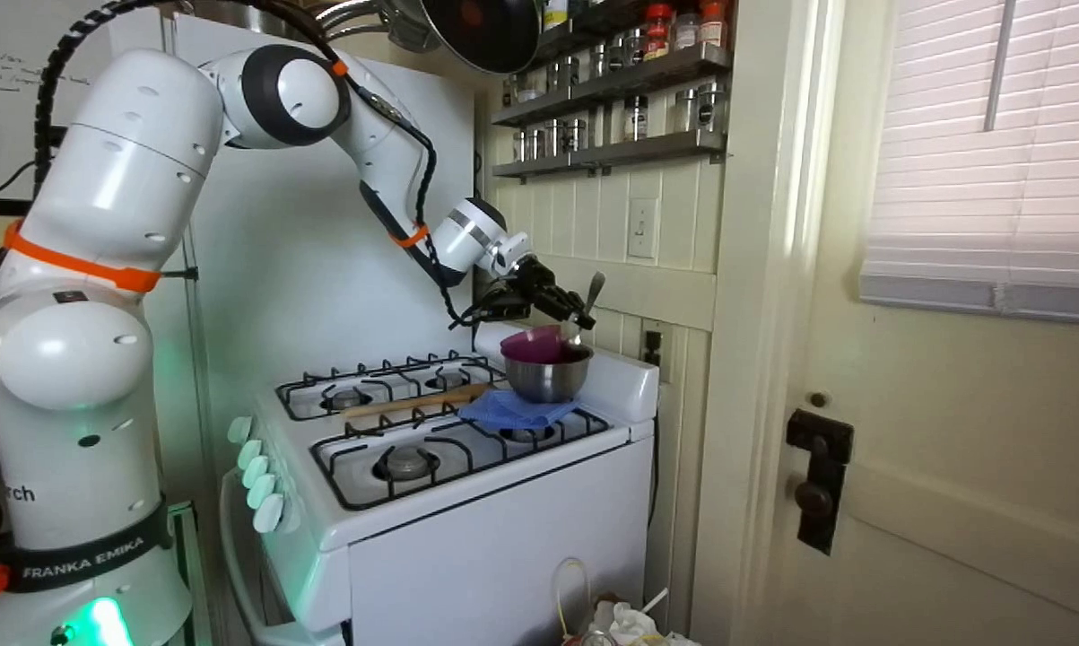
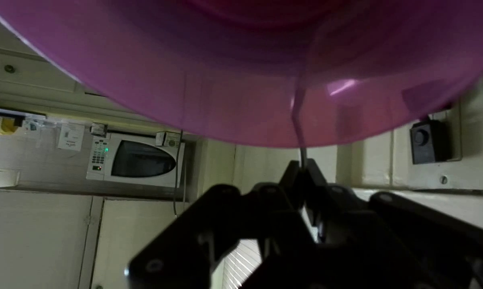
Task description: Put the silver spoon in the silver bowl
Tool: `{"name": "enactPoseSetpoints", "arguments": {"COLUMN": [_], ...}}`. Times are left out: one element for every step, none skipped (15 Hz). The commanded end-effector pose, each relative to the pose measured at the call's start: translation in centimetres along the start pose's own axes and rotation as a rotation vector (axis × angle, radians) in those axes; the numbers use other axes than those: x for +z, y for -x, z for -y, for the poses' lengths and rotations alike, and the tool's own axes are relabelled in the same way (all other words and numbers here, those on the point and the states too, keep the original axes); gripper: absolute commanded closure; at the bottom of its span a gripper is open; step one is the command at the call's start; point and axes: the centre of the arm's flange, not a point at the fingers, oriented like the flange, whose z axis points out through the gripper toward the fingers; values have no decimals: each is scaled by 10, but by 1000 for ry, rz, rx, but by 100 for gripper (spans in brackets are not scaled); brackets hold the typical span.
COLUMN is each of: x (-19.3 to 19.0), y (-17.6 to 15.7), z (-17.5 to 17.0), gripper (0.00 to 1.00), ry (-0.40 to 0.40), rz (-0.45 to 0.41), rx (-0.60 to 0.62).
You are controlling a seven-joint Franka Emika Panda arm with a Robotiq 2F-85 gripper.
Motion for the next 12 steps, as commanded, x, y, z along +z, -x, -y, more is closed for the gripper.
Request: {"name": "enactPoseSetpoints", "arguments": {"x": [4,5,5,6,7,7,8,9,10,11,11,10], "y": [16,19,21,22,22,24,25,24,24,25,26,29], "z": [7,8,8,8,8,8,7,6,5,6,7,9], "gripper": [99,99,99,99,99,99,99,99,99,99,99,99], "ry": [10,13,15,16,19,21,28,22,28,26,27,29], "rz": [0,-1,-4,-5,-7,-15,-49,-74,-96,-115,-128,-135], "rx": [13,13,12,10,6,1,-5,-15,-19,-32,-40,-51]}}
